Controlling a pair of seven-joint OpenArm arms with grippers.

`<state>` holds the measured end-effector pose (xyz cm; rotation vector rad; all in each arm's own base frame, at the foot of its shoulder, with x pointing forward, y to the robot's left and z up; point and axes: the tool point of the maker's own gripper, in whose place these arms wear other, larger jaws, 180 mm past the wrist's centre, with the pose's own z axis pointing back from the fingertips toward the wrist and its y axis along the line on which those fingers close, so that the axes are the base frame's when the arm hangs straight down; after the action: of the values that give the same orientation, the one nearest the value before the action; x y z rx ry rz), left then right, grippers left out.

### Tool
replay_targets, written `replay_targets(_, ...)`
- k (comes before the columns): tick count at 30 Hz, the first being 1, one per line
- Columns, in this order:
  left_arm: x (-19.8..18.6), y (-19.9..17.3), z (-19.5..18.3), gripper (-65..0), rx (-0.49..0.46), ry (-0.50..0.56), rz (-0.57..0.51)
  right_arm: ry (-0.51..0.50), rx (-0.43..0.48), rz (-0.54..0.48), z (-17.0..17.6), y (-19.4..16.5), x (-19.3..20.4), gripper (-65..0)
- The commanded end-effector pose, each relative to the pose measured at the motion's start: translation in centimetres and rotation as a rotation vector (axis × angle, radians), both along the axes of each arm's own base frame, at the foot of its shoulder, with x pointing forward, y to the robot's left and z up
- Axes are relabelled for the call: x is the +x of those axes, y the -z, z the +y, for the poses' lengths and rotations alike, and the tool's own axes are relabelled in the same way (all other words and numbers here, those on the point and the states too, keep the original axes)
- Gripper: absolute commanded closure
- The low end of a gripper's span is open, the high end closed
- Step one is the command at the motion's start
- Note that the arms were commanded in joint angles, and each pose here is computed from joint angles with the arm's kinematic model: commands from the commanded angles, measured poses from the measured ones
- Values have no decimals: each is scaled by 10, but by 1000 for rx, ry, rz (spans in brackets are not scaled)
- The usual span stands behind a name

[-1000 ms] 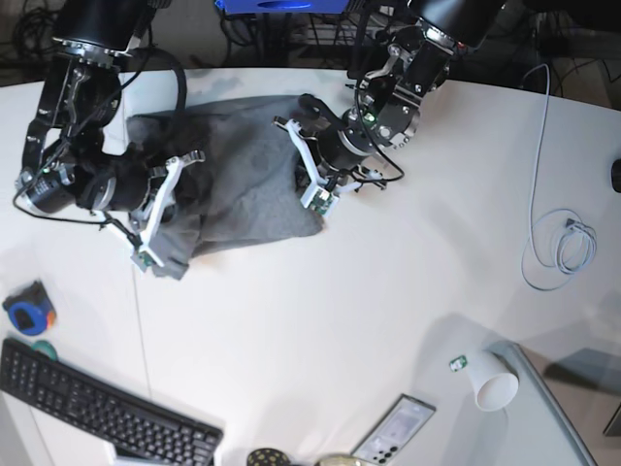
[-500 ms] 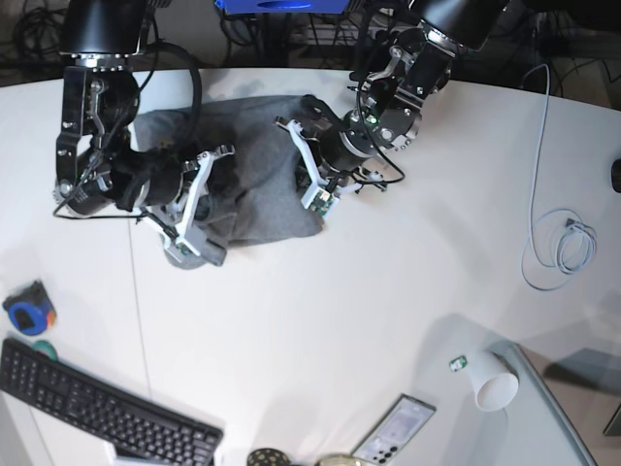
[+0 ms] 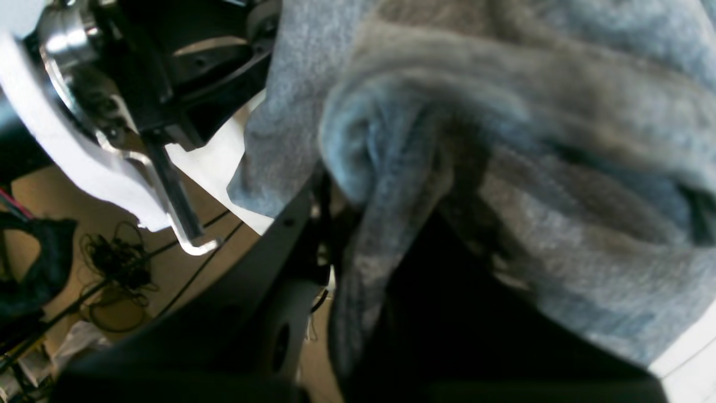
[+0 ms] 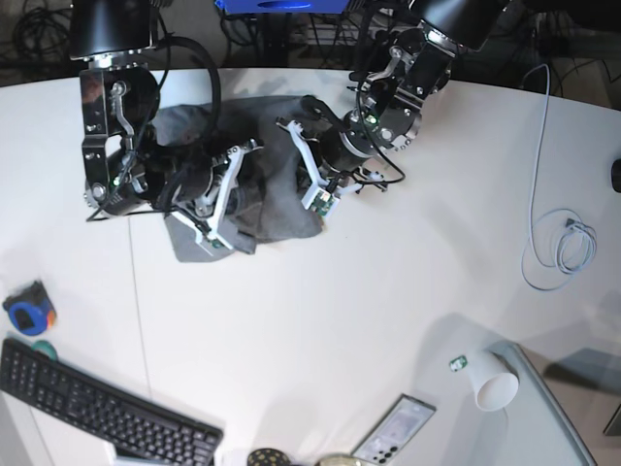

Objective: Layout the t-shirt on the table in an organized manner, then fold the t-shirt properly
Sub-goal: 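Fold the right gripper's end over toward the left gripper, then release the left gripper and press the fold flat with the right gripper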

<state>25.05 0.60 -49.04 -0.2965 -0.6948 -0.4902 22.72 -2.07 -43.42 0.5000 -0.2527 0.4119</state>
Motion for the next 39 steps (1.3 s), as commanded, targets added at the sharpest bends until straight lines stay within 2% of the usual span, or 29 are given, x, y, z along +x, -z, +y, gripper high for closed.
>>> replay_targets(1,3,-2,1,0,7,3,-6,13,35,-37,6,-11,12,-9)
replay_targets(5,2,-2,7,0,15,4,-6,12,35,-35,7,-11,11,-17)
replay_targets(7,3,-2,10,0,20,0,-8,22,35,-27,6,-10,10,-53)
replay_targets(8,4,-2,14,0,20,-14,-9,36,34,-19,6,-9,10,-87)
replay_targets(11,12,-15,39,0,13,-99,-43,73,38,2,8,-10,10,-258)
replay_targets(13,15,-26,61,0,31,-138,-73,71,39,2,9,-10,10,-345)
replay_targets(14,15,-29,74,0,58,-153,-65,58,40,-1,13,-10,10,-369)
replay_targets(17,6,-30,108,0,134,-180,-25,-9,38,-10,27,-13,5,-371)
replay_targets(20,-3,-37,140,0,177,-215,-36,-64,40,-23,41,-16,3,-371)
replay_targets(25,-20,-47,201,0,253,-326,-42,-125,65,-72,64,-21,3,-371)
replay_targets(31,-32,-57,260,0,319,-458,-44,-205,56,-69,91,-25,-6,-368)
replay_targets(33,-37,-59,275,0,336,-494,-41,-227,68,-164,94,-51,2,-368)
replay_targets(36,-43,-62,294,0,357,-541,-42,-209,62,-328,74,-94,12,-359)
replay_targets(37,-43,-65,301,0,364,-559,-47,-147,46,-351,58,-102,18,-335)
replay_targets(39,-50,-68,314,0,380,-590,-47,-15,20,-333,29,-102,26,-234)
